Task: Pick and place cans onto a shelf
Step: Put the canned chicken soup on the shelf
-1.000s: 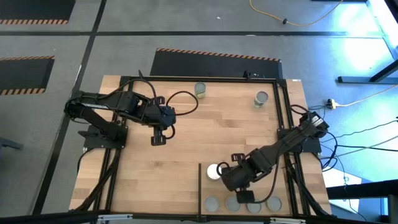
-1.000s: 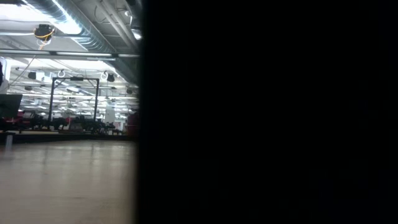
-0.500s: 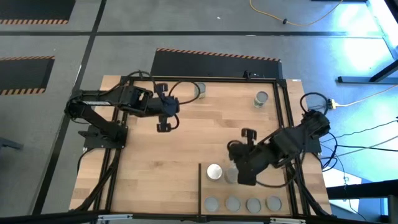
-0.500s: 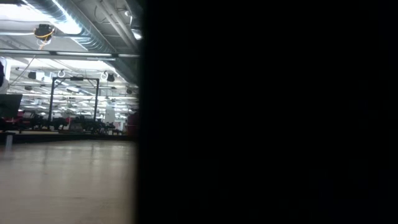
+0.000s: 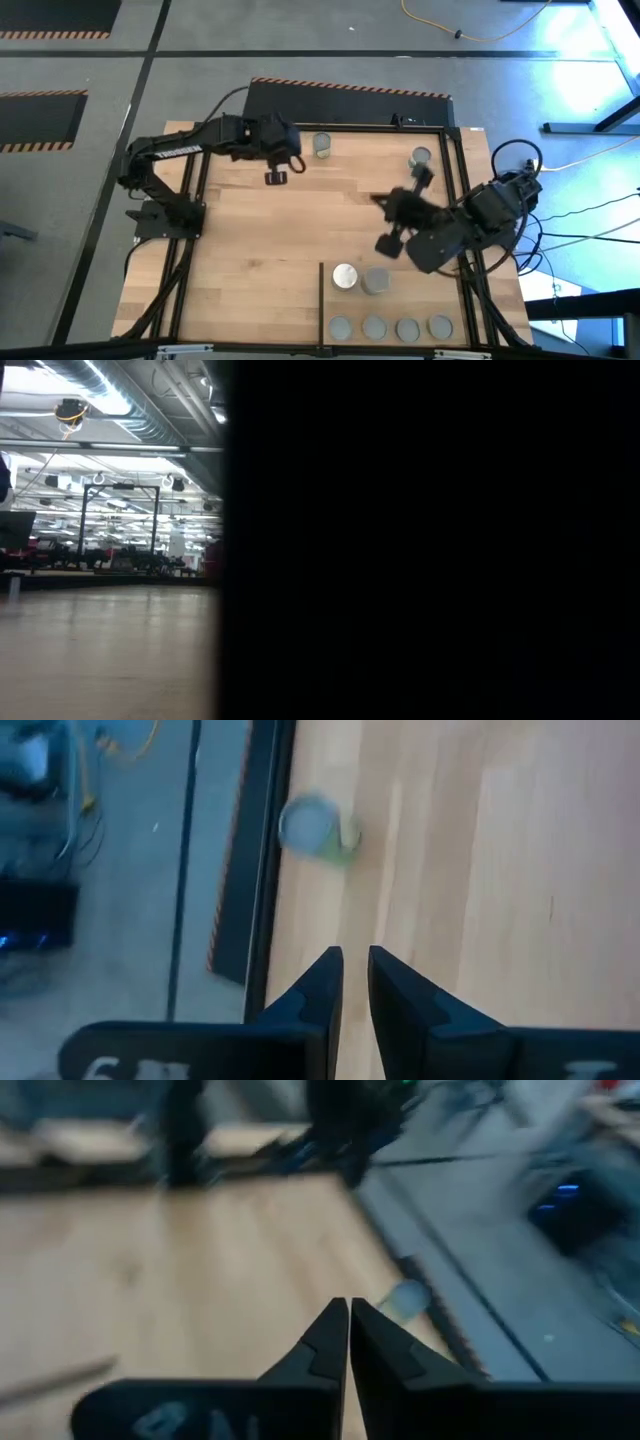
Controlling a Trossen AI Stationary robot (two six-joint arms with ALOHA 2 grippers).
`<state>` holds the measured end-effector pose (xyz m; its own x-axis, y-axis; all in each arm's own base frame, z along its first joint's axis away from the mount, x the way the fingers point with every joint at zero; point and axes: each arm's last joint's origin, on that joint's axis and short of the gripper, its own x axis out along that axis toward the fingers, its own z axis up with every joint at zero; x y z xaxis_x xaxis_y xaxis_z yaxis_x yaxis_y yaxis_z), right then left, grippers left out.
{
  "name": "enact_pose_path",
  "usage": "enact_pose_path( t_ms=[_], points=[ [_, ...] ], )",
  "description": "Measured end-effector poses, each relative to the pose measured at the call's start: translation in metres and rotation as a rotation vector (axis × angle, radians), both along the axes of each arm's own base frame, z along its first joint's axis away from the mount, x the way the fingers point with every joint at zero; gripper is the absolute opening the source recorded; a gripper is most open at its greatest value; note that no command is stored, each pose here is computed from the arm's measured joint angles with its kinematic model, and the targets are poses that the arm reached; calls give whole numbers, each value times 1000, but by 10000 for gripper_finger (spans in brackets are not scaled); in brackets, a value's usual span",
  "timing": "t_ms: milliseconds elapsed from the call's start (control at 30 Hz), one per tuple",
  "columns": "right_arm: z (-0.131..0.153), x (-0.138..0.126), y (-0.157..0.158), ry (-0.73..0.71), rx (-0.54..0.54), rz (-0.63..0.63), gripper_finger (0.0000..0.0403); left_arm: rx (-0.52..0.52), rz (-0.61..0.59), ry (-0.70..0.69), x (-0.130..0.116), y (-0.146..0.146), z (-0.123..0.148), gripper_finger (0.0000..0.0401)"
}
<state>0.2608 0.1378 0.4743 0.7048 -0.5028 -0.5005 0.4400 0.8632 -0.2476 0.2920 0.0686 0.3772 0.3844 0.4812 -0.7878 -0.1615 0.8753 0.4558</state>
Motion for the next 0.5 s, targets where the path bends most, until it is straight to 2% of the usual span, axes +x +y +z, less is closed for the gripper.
enact_pose_path(
  t_ms=[133, 233, 300, 400, 500],
  points=[
    [14, -10, -24, -135, 24, -154, 19, -101, -148, -39, 10, 23, -6, 46],
    [18, -10, -42, -156, 35, -218, 19, -170, -326, -108, 16, 41, -7, 44],
    [20, -9, -56, -141, 6, -248, 19, -192, -393, -128, 19, 54, -11, 42],
    [25, -9, -80, -125, -46, -316, 19, -206, -381, -127, 19, 79, -21, 42],
    [28, -11, -103, -90, -90, -370, 19, -143, -377, -98, 22, 105, -32, 41]
  ],
)
